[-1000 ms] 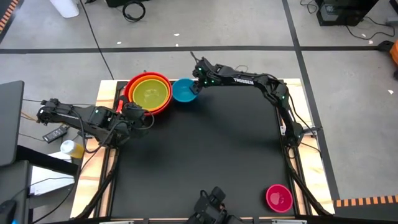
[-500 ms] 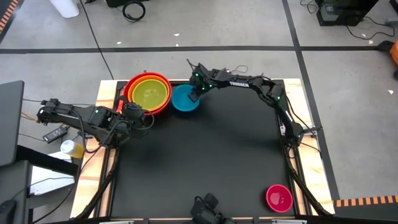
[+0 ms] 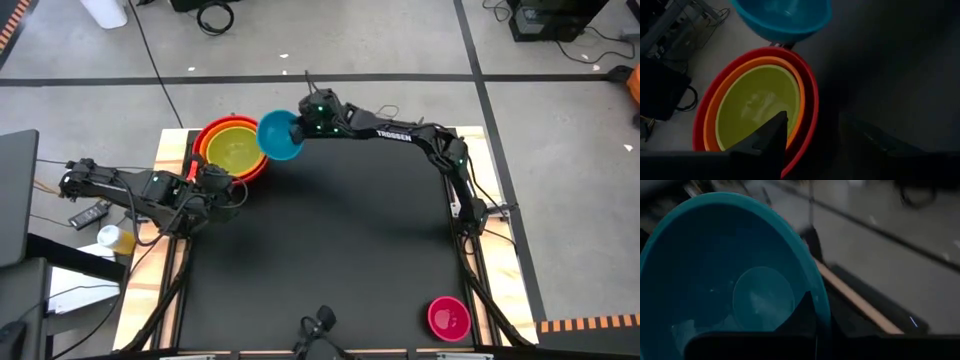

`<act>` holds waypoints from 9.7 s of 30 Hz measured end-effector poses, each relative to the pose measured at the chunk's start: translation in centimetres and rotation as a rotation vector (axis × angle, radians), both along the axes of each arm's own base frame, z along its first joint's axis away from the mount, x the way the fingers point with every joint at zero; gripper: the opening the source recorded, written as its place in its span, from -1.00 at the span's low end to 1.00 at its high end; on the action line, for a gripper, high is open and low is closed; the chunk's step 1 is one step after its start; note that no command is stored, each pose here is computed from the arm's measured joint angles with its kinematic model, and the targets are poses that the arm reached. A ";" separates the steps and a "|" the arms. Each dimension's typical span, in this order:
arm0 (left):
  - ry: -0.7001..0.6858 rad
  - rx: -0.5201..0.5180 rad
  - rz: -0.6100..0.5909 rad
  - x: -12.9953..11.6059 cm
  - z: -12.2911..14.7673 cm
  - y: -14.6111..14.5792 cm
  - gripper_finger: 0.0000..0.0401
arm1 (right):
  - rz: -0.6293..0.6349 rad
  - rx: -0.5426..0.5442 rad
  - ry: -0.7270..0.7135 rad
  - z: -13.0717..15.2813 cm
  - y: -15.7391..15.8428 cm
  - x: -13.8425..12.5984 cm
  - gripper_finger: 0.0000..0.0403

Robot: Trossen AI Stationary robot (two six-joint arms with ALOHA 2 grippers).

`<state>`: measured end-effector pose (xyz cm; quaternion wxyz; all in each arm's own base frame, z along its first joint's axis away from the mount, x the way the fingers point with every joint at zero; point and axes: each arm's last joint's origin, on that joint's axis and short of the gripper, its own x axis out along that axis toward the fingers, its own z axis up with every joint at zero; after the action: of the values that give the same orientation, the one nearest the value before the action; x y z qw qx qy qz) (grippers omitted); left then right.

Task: Nest bowls inside each other
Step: Stack the blue bowl on top of the green bowl, then stack the pink bowl on top of the blue bowl, then return to Home Position

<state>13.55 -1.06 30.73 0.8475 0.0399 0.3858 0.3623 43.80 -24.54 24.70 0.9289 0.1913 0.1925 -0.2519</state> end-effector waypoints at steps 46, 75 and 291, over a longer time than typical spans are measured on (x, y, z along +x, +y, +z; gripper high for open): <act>0.019 -0.029 -0.018 -0.1 -0.1 -0.1 -0.10 | 0.144 -0.227 -0.264 -1.7 4.0 8.5 -0.11; -0.135 -0.056 -0.052 2.9 -9.5 -0.1 -0.10 | 0.213 -0.055 0.443 1.8 9.7 -7.2 -0.13; -0.680 0.165 -0.546 10.1 -3.3 0.9 -0.10 | 0.473 -0.167 -0.319 -1.2 22.9 -22.4 -0.14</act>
<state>23.68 -0.14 27.45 0.9849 0.0863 0.0302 0.1472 21.41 -1.67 23.51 0.9929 0.1011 0.0621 -0.0104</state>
